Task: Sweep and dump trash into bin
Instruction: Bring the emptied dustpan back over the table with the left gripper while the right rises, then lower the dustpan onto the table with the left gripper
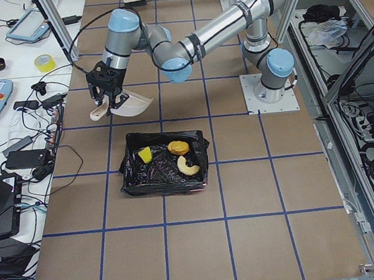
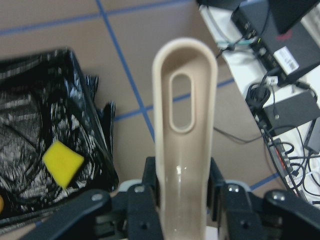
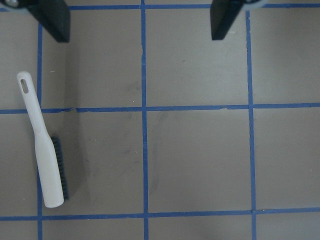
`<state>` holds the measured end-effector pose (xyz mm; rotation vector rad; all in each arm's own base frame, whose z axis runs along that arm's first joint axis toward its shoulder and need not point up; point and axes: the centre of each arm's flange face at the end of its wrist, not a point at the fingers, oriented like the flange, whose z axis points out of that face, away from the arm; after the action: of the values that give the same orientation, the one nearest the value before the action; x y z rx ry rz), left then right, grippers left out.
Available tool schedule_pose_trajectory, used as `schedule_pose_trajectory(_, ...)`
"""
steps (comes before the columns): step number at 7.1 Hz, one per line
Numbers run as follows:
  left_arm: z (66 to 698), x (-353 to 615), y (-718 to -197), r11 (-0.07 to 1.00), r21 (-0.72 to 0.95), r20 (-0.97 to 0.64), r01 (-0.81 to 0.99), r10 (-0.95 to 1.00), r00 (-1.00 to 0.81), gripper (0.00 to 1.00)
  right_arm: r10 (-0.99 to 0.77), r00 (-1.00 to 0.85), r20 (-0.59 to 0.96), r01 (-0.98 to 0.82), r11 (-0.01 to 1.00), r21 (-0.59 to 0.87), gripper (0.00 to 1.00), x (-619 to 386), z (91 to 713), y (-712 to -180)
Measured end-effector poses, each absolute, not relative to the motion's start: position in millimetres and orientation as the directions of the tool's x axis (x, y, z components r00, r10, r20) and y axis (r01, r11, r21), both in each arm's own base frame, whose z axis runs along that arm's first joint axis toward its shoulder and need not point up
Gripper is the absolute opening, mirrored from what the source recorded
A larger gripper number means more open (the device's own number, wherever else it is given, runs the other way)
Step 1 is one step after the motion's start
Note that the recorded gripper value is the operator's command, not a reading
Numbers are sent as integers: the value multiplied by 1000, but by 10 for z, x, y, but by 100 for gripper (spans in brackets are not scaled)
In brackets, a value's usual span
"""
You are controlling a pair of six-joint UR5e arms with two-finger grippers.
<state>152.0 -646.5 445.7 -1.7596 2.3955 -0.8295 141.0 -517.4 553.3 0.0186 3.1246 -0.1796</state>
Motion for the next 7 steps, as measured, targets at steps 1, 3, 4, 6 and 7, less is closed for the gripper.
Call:
schedule_pose_trajectory(1,4275,1088,-6540,169,-390,239,-905,-931,-276,0,11,-1000,-16,12,993,-115,100,1413,5537,-5164)
schedule_pose_trajectory(3,3761,593,-6615,106,-274,164,-956,-974,-155,0,13,-1000,-19,15,994,-112,100,1411,5515,-5173)
schedule_pose_trajectory(4,3460,397,-6631,81,-230,129,-970,-985,-113,0,14,-1000,-19,16,994,-108,100,1409,5510,-5166)
schedule_pose_trajectory(6,2976,152,-6682,68,-192,69,-979,-994,-82,0,13,-1000,-18,15,995,-95,100,1408,5479,-5133)
schedule_pose_trajectory(7,2790,123,-6725,65,-184,47,-981,-996,-75,0,13,-1000,-18,15,996,-91,100,1408,5464,-5123)
